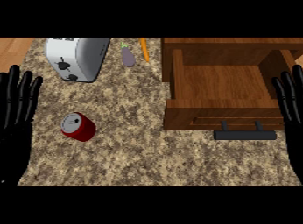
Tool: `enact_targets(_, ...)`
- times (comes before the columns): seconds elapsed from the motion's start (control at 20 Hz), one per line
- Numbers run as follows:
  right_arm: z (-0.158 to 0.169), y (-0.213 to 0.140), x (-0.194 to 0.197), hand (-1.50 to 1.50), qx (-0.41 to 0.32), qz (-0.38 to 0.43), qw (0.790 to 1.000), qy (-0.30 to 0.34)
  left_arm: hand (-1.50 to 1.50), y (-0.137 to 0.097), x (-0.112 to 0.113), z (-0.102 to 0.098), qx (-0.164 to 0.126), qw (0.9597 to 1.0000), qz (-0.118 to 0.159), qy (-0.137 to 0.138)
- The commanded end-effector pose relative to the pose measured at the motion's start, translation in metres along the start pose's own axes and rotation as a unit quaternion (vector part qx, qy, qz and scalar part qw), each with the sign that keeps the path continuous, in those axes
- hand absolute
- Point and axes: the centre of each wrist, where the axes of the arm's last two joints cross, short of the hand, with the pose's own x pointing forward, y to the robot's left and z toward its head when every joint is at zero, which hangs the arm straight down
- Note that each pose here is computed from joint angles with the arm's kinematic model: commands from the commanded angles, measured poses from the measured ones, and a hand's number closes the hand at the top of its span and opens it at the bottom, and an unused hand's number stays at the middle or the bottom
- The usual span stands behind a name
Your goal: Pick up the can, place it into the drawer and close the drawer
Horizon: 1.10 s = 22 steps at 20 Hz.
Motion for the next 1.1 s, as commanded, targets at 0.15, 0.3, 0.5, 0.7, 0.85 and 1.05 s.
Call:
enact_targets(0.15,0.011,-0.012,-0.009,-1.5,-0.023,-0.001,1.0,-0.001,-1.5,0.0,-0.003,0.011,0.136,0.9871,-0.082,0.023)
enact_targets(0.3,0.027,-0.017,-0.027,-1.5,-0.092,0.009,0.988,0.122,-1.5,0.03,-0.019,0.046,0.28,0.9417,-0.076,0.172)
enact_targets(0.5,0.036,-0.019,-0.023,-1.5,-0.099,0.005,0.984,0.15,-1.5,0.017,-0.013,0.055,0.324,0.9183,-0.075,0.215)
enact_targets(0.7,0.011,-0.02,-0.02,-1.5,-0.097,0.012,0.986,0.139,-1.5,-0.01,0.01,0.048,0.332,0.9145,-0.068,0.221)
enact_targets(0.85,0.022,-0.031,-0.038,-1.5,-0.102,-0.003,0.983,0.153,-1.5,-0.003,0.018,0.055,0.342,0.9127,-0.083,0.208)
enact_targets(1.05,0.023,-0.027,-0.023,-1.5,-0.102,0.005,0.984,0.144,-1.5,-0.01,0.029,0.029,0.322,0.9199,-0.075,0.211)
